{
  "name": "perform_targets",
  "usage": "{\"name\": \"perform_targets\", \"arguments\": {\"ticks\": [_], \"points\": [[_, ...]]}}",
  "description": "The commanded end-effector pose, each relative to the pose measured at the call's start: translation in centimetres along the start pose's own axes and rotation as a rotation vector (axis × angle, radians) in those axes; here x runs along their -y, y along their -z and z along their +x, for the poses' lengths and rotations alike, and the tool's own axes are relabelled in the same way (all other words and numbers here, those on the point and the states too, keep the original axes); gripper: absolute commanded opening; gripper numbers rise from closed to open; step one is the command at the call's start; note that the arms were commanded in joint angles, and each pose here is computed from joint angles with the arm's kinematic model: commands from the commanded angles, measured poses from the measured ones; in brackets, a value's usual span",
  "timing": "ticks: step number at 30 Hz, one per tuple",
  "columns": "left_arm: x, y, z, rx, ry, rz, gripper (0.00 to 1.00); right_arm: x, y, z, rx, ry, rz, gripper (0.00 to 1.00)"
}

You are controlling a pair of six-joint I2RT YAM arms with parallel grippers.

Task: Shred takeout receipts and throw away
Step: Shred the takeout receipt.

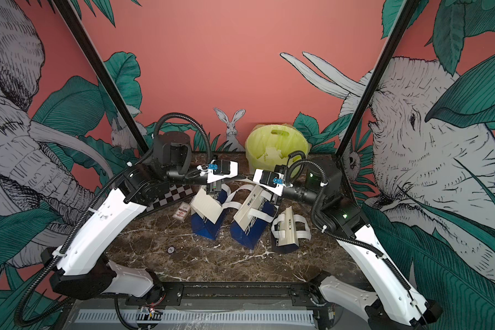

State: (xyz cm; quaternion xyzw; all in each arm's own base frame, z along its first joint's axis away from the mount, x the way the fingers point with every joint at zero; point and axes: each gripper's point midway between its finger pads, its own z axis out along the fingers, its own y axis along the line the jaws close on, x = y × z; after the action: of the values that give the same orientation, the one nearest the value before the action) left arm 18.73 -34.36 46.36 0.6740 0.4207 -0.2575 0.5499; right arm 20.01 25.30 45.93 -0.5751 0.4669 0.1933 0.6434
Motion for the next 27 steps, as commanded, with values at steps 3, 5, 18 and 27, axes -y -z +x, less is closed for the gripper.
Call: {"name": "perform_targets", "arguments": {"ticks": [3, 5, 18, 27], "points": [[0.13, 0.95, -1.48, 0.036, -0.05, -0.011, 0.0, 0.43, 0.65, -1.4, 0.033, 0.034, 0.014, 0.08], [0.09, 0.96, -1.49, 0.036, -0.051, -0.013, 0.0, 0.46, 0.62, -1.37, 0.034, 0.036, 0.016, 0.09], [0.18, 1.07, -1.62, 0.041, -0.05, -0.01, 0.0, 0.72, 0.48, -1.2, 0.024, 0.033, 0.025, 0.18], [0.19, 0.97, -1.55, 0.04, -0.05, -0.009, 0.0, 0.63, 0.3, -1.07, 0.023, 0.029, 0.016, 0.14]]}}
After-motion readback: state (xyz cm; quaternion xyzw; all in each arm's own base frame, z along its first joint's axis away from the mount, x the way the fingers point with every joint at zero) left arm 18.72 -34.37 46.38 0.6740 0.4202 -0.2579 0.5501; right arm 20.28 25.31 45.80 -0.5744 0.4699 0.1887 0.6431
